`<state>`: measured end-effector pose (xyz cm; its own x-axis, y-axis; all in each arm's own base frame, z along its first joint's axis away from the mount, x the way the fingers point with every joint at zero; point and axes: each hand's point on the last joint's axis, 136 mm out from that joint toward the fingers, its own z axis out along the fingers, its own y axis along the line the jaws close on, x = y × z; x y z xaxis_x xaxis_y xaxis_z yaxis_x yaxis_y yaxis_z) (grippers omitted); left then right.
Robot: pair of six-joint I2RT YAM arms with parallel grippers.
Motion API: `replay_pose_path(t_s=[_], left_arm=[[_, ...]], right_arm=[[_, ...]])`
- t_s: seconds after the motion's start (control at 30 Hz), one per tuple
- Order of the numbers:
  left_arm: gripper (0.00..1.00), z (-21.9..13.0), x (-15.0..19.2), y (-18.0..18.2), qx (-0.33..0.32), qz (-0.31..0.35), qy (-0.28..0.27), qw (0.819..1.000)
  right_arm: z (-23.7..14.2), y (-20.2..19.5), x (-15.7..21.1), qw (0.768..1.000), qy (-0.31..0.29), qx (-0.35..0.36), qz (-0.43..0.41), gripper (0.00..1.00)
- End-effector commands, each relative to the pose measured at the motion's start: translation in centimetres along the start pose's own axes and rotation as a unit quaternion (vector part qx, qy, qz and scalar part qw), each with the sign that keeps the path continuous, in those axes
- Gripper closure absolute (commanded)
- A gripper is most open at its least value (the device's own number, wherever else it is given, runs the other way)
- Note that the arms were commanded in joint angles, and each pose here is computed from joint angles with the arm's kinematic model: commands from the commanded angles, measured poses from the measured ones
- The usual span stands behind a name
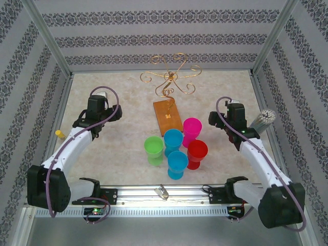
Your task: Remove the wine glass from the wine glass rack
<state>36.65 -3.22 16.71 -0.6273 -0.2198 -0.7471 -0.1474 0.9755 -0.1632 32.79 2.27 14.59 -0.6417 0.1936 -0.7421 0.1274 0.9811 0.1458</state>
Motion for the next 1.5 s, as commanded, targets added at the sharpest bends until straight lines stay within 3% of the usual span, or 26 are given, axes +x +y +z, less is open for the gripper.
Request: replay_pose_path(t_s=[0.0, 0.13, 0.43, 0.73, 0.9, 1.1, 1.47], left_arm=[[0.00, 1.0, -1.0, 1.0, -0.020, 0.011, -0.038, 0.999], [0.00, 2.2, -0.9, 2.1, -0.050, 0.038, -0.055, 0.997], [0.00, 4.7, 0.4, 4.9, -0.124, 0.115, -0.089, 0.982], [0.00, 6.5, 0.8, 4.3, -0.083, 0.136, -0.165, 0.973], [0.00, 7.4, 1.7, 4.6, -0.059, 0.127, -0.166, 0.976], [0.00, 7.5, 2.7, 4.9, -0.019, 0.108, -0.193, 0.975], [0.00, 7.7, 2.9, 4.8, -0.012, 0.109, -0.182, 0.977]], right_arm=[[1.6, 0.0, -1.7, 0.998, -0.055, 0.001, -0.040, 0.02], [3.1, -1.3, -1.5, 0.995, -0.063, 0.037, -0.071, 0.02], [5.4, -2.3, -0.8, 0.991, -0.098, 0.040, -0.084, 0.02], [5.9, -2.3, -2.1, 0.984, -0.154, 0.034, -0.086, 0.02], [5.8, -2.4, -3.3, 0.976, -0.203, 0.025, -0.078, 0.02], [7.1, -2.4, -2.4, 0.977, -0.201, 0.005, -0.072, 0.02], [8.0, -1.9, -1.9, 0.977, -0.196, -0.018, -0.081, 0.02]])
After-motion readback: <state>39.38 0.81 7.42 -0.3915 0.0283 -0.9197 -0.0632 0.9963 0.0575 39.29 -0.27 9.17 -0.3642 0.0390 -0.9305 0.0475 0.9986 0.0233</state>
